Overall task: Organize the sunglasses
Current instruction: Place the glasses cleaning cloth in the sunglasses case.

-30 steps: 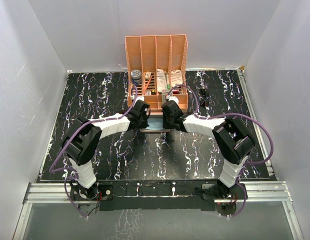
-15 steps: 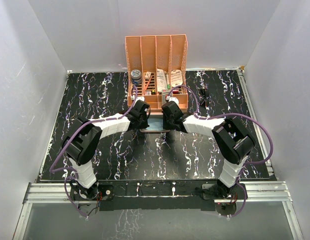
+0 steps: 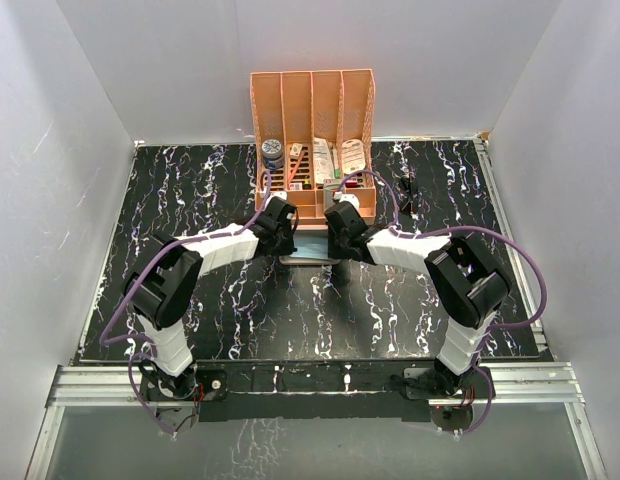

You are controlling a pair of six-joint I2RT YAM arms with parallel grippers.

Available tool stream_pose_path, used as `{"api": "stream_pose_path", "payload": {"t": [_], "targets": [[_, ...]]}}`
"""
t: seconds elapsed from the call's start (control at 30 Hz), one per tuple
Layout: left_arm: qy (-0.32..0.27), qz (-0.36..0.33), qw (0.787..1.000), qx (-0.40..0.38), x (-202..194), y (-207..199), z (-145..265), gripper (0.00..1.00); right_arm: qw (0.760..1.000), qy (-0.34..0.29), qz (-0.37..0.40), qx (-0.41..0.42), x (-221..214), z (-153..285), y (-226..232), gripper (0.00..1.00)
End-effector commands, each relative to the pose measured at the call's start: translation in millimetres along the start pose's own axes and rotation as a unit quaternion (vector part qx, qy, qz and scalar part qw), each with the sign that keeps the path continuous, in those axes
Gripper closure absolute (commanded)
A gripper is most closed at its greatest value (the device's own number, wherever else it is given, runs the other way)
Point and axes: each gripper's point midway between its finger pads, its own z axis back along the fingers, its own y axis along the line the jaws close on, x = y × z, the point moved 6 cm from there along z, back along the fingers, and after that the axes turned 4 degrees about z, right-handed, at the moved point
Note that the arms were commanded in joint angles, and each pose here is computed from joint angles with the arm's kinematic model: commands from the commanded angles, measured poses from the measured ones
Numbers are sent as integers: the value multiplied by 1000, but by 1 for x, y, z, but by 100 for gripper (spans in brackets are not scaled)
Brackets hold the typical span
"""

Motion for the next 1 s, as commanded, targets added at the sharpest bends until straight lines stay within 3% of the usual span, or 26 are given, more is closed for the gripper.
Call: {"api": "stream_pose_path", "payload": {"t": [0.0, 0.97], "targets": [[11, 2, 1000, -3, 3, -1, -1, 100, 999, -31, -1, -9, 23, 5, 0, 100], [45, -3, 999, 30, -5, 6, 0, 100, 1000, -3, 3, -3, 11, 1, -2, 100]]}}
